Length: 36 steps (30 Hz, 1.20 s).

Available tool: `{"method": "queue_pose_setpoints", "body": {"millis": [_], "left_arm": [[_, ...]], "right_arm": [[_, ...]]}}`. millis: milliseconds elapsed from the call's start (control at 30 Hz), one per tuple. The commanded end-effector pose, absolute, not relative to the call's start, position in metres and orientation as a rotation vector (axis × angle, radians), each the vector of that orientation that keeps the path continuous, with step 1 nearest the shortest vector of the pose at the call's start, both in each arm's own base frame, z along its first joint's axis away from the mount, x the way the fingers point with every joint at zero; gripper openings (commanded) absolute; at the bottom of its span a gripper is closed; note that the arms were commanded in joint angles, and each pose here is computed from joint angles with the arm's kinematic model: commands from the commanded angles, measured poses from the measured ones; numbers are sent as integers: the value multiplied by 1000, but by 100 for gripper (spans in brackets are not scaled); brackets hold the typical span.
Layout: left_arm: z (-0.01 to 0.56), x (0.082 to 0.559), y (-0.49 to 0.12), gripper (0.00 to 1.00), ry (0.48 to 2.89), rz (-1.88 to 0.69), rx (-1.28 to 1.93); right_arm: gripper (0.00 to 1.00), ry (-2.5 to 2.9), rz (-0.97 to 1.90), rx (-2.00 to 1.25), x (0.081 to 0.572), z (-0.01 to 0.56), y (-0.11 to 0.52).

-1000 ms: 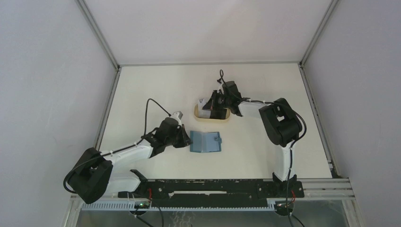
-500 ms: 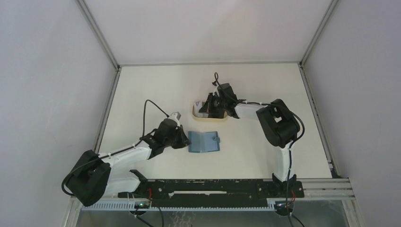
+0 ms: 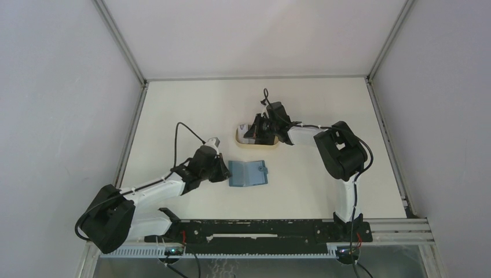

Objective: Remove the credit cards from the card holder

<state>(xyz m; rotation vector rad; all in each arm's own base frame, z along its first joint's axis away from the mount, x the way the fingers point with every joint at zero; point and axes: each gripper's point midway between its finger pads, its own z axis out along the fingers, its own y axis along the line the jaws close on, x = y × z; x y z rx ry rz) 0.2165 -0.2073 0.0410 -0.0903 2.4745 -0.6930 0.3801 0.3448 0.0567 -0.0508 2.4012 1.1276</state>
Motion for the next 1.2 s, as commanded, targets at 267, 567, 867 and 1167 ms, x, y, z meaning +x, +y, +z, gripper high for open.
{"method": "queue_pose_setpoints", "body": {"millis": [267, 567, 867, 1167], "left_arm": [[40, 218, -198, 0, 2469, -648, -144], [42, 218, -197, 0, 2469, -650, -149], [45, 218, -197, 0, 2471, -649, -150], [51, 224, -195, 0, 2447, -624, -159]], "right_arm": [[1, 2455, 1160, 58, 379, 60, 349], [25, 2471, 1184, 95, 378, 63, 346], [78, 2423, 1035, -44, 377, 95, 333], [92, 2324, 895, -97, 376, 148, 306]]}}
